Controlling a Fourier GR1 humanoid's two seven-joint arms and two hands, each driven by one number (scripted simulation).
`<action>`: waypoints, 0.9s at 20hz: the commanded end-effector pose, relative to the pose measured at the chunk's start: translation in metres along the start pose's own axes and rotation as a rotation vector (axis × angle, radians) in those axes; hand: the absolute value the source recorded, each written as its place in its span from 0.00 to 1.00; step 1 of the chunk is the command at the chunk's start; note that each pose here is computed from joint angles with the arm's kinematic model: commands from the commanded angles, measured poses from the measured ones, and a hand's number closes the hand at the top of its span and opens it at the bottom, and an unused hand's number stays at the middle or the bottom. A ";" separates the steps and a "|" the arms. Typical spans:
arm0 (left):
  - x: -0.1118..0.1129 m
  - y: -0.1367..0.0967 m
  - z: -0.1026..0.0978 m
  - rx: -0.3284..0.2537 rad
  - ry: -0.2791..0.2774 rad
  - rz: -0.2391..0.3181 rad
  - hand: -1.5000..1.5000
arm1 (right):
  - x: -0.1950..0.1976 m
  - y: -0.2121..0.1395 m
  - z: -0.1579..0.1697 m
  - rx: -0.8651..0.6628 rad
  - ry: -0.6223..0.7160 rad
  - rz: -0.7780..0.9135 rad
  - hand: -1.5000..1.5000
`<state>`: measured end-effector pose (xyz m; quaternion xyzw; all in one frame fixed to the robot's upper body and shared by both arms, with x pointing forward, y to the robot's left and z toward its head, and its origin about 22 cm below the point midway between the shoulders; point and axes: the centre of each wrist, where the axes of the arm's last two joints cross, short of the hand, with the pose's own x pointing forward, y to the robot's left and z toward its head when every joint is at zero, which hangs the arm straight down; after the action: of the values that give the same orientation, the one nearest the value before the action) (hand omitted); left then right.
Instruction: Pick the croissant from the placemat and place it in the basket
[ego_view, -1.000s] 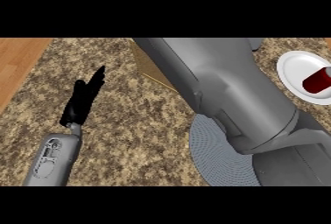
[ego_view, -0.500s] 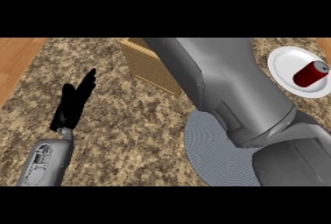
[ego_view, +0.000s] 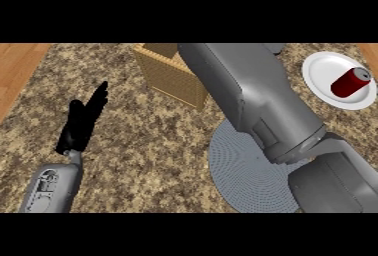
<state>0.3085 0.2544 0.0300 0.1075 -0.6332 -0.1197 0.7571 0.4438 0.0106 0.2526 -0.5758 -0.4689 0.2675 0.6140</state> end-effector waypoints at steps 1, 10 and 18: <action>0.005 0.001 0.002 -0.010 0.004 -0.005 0.50 | -0.015 0.024 -0.007 0.024 0.069 -0.088 1.00; 0.007 0.000 0.007 0.010 0.006 0.015 0.50 | -0.039 0.054 -0.015 0.046 0.116 -0.312 0.00; -0.019 0.009 0.013 0.022 0.012 0.007 0.50 | -0.043 0.055 -0.015 -0.223 0.091 -0.513 0.00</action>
<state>0.3039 0.2663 0.0297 0.1103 -0.6297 -0.1142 0.7604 0.4512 -0.0221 0.1927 -0.5092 -0.5670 0.1069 0.6386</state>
